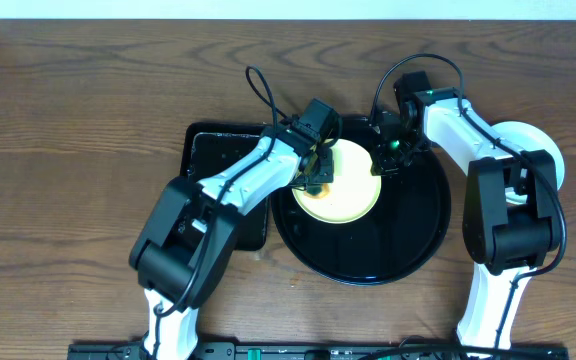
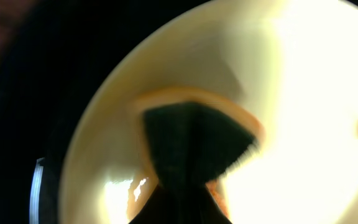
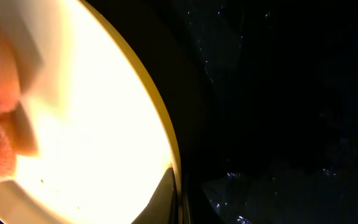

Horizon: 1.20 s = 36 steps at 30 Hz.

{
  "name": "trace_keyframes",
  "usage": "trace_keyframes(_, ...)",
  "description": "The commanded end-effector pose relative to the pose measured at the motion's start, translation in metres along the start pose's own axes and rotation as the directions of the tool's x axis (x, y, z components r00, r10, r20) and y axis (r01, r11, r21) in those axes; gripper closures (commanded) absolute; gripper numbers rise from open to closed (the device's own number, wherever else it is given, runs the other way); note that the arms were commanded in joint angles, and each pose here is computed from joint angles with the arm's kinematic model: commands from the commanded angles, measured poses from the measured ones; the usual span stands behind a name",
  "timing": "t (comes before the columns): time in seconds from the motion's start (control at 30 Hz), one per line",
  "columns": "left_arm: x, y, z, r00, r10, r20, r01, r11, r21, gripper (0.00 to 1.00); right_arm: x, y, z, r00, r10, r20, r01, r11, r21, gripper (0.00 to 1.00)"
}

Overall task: Clean dirty plates on tray and stack at the side
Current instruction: 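Scrub the yellow plate with the sponge while the right gripper holds it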

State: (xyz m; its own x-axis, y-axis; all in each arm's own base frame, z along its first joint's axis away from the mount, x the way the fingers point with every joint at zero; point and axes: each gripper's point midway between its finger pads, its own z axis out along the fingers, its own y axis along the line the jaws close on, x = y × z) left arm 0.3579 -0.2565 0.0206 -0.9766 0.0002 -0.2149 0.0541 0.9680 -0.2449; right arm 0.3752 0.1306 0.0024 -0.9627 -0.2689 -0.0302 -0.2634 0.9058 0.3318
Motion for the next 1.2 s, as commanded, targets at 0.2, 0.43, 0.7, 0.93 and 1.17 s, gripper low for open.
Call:
trace_keyframes(0.2, -0.004, -0.029, -0.035, 0.999, -0.001, 0.042, -0.004, 0.993, 0.119, 0.93, 0.003, -0.007, 0.003, 1.0, 0.001, -0.019, 0.0, 0.999, 0.054, 0.99)
trace_keyframes(0.43, 0.015, -0.047, -0.006, 0.999, -0.035, -0.005, 0.036, 0.992, 0.122, 0.93, 0.004, -0.007, 0.003, 1.0, 0.002, -0.02, -0.001, 0.999, 0.053, 0.99)
trace_keyframes(0.7, 0.042, -0.078, 0.022, 0.996, 0.046, -0.07, -0.031, 0.98, 0.196, 0.92, 0.003, -0.007, 0.003, 1.0, 0.001, -0.019, 0.0, 0.999, 0.054, 0.99)
trace_keyframes(0.93, 0.039, -0.014, 0.033, 0.992, 0.117, -0.042, -0.121, 0.987, -0.108, 0.93, 0.004, -0.007, 0.003, 1.0, 0.003, -0.023, -0.001, 0.999, 0.054, 0.99)
trace_keyframes(1.17, 0.008, 0.039, 0.026, 0.994, 0.109, 0.013, -0.102, 0.961, -0.259, 0.92, 0.004, -0.007, 0.003, 1.0, 0.003, -0.023, -0.001, 0.999, 0.053, 0.99)
